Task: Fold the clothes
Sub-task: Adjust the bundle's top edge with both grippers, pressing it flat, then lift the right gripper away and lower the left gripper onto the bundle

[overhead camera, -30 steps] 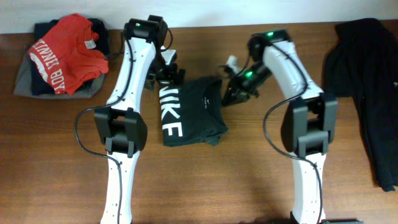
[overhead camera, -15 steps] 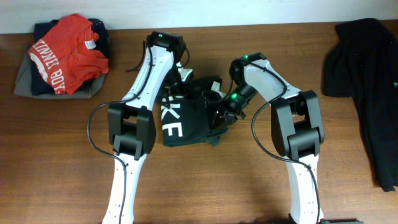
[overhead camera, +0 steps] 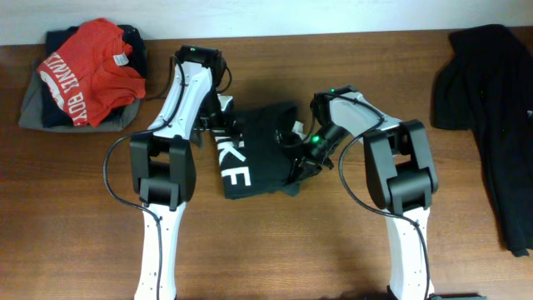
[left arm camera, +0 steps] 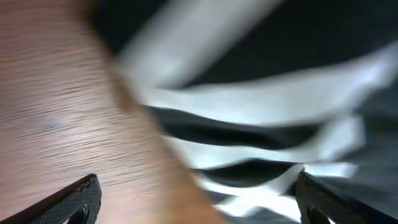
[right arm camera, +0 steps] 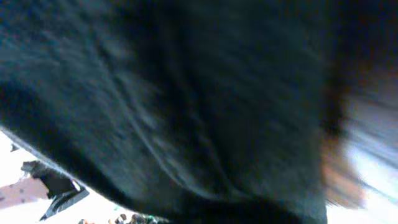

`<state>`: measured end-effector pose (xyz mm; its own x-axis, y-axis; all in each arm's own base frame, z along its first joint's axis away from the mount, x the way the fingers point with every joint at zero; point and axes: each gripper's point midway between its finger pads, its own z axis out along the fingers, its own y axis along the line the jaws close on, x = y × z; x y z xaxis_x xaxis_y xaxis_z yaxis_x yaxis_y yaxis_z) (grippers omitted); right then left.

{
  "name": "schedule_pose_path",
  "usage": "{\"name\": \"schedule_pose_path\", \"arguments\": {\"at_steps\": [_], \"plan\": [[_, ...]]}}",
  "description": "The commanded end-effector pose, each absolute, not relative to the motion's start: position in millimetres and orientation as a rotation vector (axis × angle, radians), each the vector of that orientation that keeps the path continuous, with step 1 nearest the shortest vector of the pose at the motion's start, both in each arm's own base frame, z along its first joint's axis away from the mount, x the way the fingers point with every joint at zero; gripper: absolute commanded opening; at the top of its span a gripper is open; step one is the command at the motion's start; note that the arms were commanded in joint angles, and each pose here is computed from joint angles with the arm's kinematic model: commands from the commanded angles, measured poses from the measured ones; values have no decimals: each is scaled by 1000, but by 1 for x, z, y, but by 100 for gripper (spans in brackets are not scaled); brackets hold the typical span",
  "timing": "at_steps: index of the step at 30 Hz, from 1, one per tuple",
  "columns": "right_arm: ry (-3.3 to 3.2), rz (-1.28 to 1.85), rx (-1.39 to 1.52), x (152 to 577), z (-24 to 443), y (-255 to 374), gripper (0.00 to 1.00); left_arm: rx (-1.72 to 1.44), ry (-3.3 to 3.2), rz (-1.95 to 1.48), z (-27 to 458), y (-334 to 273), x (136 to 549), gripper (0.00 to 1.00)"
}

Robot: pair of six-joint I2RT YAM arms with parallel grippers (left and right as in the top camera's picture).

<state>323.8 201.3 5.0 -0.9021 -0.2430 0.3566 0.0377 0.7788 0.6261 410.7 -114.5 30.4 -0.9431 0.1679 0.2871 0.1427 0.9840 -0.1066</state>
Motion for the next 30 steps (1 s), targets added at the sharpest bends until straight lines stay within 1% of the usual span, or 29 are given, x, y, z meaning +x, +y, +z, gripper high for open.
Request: {"name": "schedule_pose_path", "arguments": {"at_steps": [1,5,6,8,9,10,12,16,20,21,22,23,26,30], "plan": [[-2671,-687,68,344,-7,160,4,-133,-2850,-76,27,-78,417,99],[-2738,-719,60,368,19,154,4,-98,-2853,-24,27,-75,419,99],[-2754,-726,65,373,26,154,6,-95,-2852,-8,28,-77,419,99],[-2787,-742,78,383,41,154,14,-90,-2850,33,29,-82,418,99],[-2805,-750,91,388,49,155,18,-86,-2849,60,29,-85,418,99],[-2820,-758,108,391,55,156,29,-83,-2849,86,29,-89,419,99],[-2850,-751,125,398,65,155,43,-77,-2850,141,29,-95,420,99],[-2917,-703,132,412,77,145,54,-78,-2878,162,31,-98,426,99],[-2958,-686,118,422,77,134,74,-82,-2957,178,47,-98,444,99],[-2970,-661,112,424,76,129,80,-83,-2977,184,54,-98,448,99],[-2985,-624,106,426,74,123,93,-85,-2992,188,61,-99,450,99],[-3000,-580,94,428,72,116,99,-88,-3004,199,69,-100,451,99],[-3046,-431,-6,435,66,90,99,-105,-3026,345,89,-121,454,99],[-3092,-424,-97,449,65,70,99,-98,-3053,413,101,-131,458,99]]}}
